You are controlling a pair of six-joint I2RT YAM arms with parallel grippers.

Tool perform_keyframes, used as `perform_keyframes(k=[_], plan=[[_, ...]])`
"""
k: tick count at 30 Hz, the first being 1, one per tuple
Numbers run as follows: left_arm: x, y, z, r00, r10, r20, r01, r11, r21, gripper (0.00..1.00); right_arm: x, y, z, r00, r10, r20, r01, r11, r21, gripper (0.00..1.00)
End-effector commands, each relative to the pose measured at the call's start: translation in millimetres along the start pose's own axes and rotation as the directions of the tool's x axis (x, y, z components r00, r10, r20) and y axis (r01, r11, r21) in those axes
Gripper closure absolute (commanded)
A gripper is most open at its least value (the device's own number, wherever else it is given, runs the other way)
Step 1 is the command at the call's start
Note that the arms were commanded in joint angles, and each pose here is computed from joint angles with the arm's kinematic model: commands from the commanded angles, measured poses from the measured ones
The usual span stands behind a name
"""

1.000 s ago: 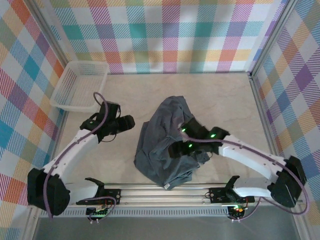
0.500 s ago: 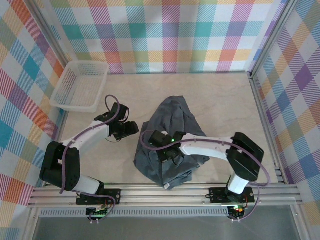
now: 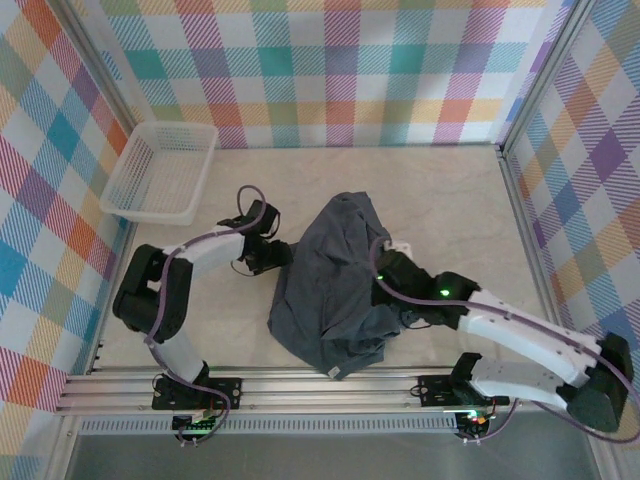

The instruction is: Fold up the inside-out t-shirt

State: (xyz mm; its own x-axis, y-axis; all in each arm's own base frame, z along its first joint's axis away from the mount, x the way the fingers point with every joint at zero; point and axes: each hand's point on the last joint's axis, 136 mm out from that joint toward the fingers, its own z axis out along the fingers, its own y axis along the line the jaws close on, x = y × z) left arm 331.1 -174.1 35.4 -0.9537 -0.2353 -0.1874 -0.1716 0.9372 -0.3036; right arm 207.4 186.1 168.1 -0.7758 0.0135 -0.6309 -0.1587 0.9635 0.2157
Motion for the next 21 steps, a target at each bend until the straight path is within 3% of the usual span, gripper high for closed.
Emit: perform_keyframes(k=[1,6,7,10,13,15,17,21], plan=[[6,-6,14,0.999,0.007,-0.031,-0.008,1.000,-0.021,0.54,-20,-16,-15,0.990,0.107,0.092,-0.109,0.994,0.007,1.00],[8,-4,24,0.999,-0.039,-0.036,0.038,0.999,-0.023,0.95,-45,-16,-32,0.981,0.128,0.147,-0.127,0.992,-0.017,1.00],[4,-8,17,0.999,-0.037,-0.020,0.037,0.999,-0.012,1.00,-52,-16,-36,0.979,0.131,0.158,-0.130,0.991,-0.017,1.00],[-18,-27,-24,0.998,-0.027,0.061,0.024,0.998,0.050,1.00,-79,-19,-55,0.962,0.164,0.219,-0.162,0.986,-0.027,1.00],[-55,-47,-109,0.978,-0.042,0.206,0.012,0.989,0.146,1.00,-121,-33,-88,0.923,0.201,0.328,-0.207,0.978,-0.017,1.00],[-80,-50,-180,0.938,-0.047,0.345,-0.016,0.984,0.176,1.00,-156,-51,-121,0.878,0.203,0.433,-0.234,0.972,0.018,1.00],[-97,-43,-258,0.864,-0.049,0.501,-0.039,0.986,0.163,1.00,-189,-72,-160,0.811,0.196,0.552,-0.273,0.960,0.059,1.00],[-104,-25,-360,0.726,-0.063,0.685,-0.045,0.989,0.138,1.00,-228,-96,-216,0.678,0.162,0.717,-0.317,0.944,0.087,1.00]])
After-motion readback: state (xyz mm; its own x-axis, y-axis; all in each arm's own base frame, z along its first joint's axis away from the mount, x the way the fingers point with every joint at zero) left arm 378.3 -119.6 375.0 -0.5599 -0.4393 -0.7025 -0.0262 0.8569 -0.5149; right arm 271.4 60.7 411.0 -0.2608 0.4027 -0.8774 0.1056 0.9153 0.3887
